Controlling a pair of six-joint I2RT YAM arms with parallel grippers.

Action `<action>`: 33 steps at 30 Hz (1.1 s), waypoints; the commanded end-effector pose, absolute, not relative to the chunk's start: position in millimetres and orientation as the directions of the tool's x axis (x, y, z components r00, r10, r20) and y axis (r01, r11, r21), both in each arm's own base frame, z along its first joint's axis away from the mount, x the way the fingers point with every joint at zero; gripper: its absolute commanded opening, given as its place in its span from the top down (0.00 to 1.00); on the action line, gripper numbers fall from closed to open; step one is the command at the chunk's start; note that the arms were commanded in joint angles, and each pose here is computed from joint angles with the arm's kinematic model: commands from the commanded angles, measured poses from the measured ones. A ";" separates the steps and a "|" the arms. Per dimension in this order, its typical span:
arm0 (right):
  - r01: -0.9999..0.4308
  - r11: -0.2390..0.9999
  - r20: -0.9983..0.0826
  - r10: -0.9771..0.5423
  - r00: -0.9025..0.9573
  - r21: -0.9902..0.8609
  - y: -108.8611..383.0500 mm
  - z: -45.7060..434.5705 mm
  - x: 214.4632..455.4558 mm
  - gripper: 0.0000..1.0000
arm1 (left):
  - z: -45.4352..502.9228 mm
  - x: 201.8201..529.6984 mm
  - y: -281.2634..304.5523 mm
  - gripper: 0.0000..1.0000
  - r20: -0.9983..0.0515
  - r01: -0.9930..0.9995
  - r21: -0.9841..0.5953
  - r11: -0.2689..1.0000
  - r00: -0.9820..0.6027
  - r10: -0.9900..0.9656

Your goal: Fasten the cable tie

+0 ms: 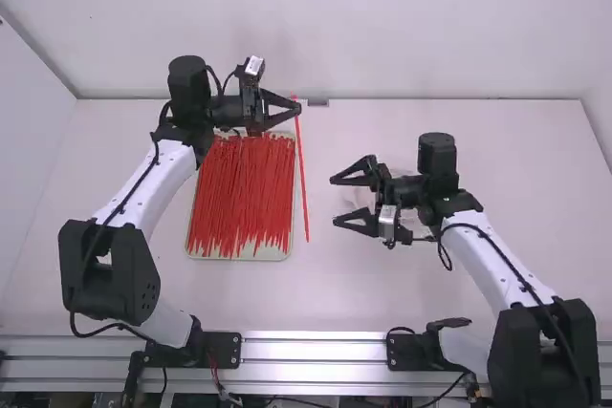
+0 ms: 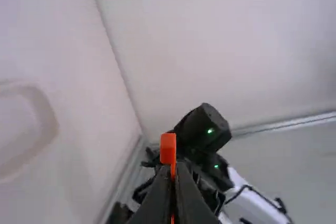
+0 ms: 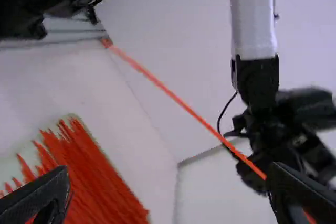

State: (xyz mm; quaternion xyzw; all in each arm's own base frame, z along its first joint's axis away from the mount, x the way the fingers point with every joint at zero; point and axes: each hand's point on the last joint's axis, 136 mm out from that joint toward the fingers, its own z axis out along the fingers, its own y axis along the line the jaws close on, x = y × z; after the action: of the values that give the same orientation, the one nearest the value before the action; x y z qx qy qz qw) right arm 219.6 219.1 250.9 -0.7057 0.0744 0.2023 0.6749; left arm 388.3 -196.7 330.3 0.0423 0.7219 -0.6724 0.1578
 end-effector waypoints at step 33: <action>-0.106 -0.034 -0.111 0.318 0.942 -0.994 250.3 298.6 196.7 0.35 | 322.7 389.7 -210.7 0.98 -0.173 0.150 -0.980 0.128 -0.967 -0.188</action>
State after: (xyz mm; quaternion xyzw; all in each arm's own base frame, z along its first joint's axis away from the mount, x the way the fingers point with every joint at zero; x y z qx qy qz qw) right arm 197.7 250.4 300.2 -0.7007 -0.0899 0.1361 0.6945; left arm 392.7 -202.4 309.3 -0.0383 0.7431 -0.6587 0.1116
